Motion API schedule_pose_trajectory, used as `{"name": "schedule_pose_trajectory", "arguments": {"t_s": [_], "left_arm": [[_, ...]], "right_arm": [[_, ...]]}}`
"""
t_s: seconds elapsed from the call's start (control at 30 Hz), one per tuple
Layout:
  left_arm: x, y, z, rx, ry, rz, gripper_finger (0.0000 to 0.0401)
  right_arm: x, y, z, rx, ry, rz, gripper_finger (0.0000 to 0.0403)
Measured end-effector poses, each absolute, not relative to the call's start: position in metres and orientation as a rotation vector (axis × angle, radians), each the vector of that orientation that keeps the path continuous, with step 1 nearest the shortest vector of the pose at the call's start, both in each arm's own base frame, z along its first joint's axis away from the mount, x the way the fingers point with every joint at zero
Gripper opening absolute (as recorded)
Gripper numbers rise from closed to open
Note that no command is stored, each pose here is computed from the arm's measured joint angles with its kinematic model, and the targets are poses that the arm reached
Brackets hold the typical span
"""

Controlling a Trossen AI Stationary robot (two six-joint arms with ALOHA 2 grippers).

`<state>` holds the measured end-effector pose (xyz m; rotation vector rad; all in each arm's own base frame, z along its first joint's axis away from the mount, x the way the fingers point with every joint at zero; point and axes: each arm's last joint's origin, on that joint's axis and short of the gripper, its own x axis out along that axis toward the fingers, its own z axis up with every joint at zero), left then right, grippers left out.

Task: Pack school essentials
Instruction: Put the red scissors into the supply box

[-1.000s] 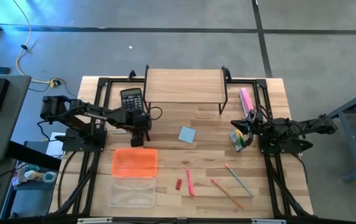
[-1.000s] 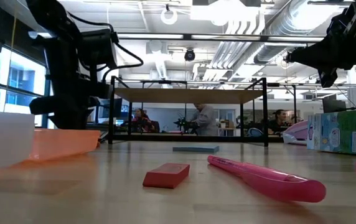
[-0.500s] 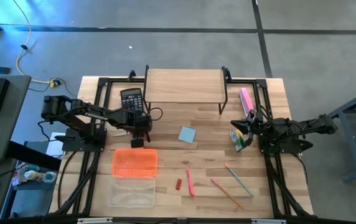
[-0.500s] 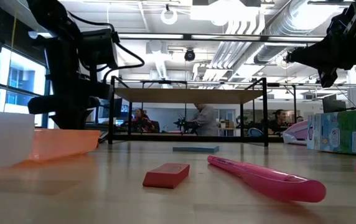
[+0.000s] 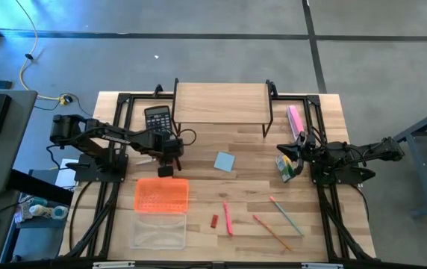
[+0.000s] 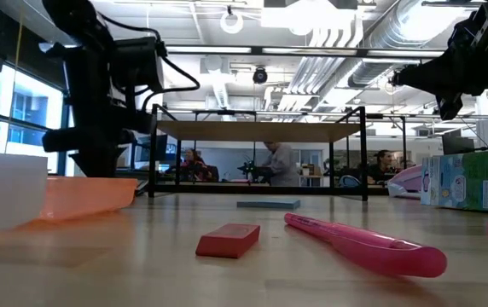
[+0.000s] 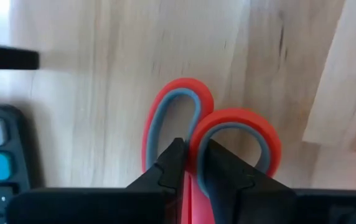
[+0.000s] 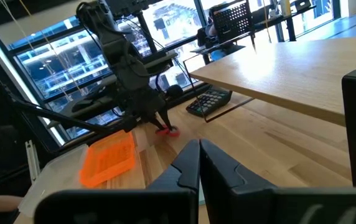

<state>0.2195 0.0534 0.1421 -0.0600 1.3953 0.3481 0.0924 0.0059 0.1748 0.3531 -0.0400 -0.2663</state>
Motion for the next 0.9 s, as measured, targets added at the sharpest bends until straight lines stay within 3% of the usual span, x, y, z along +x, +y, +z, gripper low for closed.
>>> {"name": "schedule_pose_trajectory", "arguments": {"t_s": [0.9], "left_arm": [[0.254, -0.021, 0.234, -0.267, 1.281, 0.486, 0.0035]], "right_arm": [[0.092, 0.006, 0.175, 0.353, -0.04, -0.266, 0.0]]}}
